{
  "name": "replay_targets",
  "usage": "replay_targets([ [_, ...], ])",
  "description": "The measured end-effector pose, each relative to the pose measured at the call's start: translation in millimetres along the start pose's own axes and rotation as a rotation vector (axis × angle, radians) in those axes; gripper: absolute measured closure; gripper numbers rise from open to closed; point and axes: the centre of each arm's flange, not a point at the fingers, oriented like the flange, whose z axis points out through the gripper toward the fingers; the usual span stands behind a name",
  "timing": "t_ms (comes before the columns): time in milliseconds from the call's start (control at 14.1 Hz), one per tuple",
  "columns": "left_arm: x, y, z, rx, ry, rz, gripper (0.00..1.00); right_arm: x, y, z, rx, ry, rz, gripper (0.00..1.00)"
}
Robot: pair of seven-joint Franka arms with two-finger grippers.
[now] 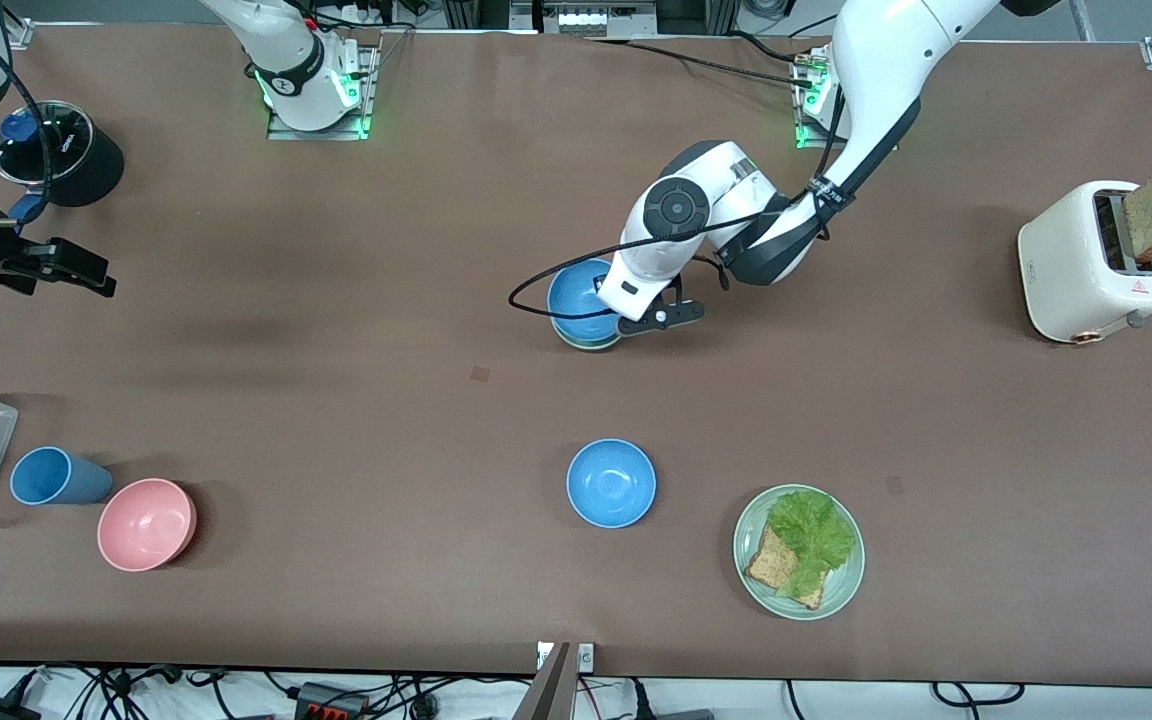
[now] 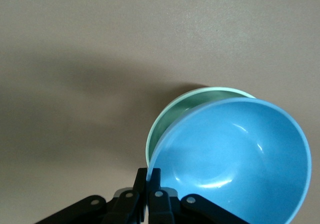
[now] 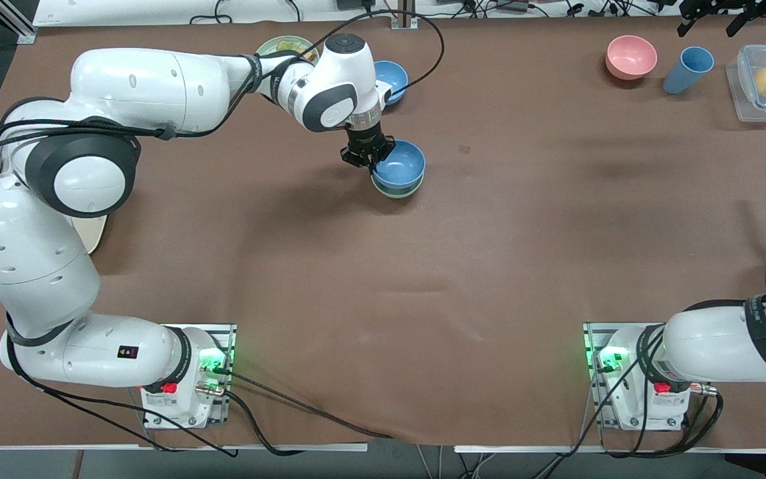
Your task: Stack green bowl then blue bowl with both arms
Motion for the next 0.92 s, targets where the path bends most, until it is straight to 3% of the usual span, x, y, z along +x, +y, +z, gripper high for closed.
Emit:
replay_targets([
  [142, 1, -2, 2, 0.012, -0.005, -0.005, 0.88, 0, 0, 0, 0.0, 0.0, 0.0, 0.0],
  [355, 10, -8, -4, 0.036, -0.012, -0.021, 0.61, 0, 0, 0, 0.0, 0.0, 0.0, 0.0],
  [639, 39, -25, -28, 0.063, -0.016, -0.023, 0.56, 0, 0, 0, 0.0, 0.0, 0.0, 0.0],
  [923, 79, -60, -92, 0.104, -0.037, 0.027, 0.54, 0, 0, 0, 0.0, 0.001, 0.0, 0.0],
])
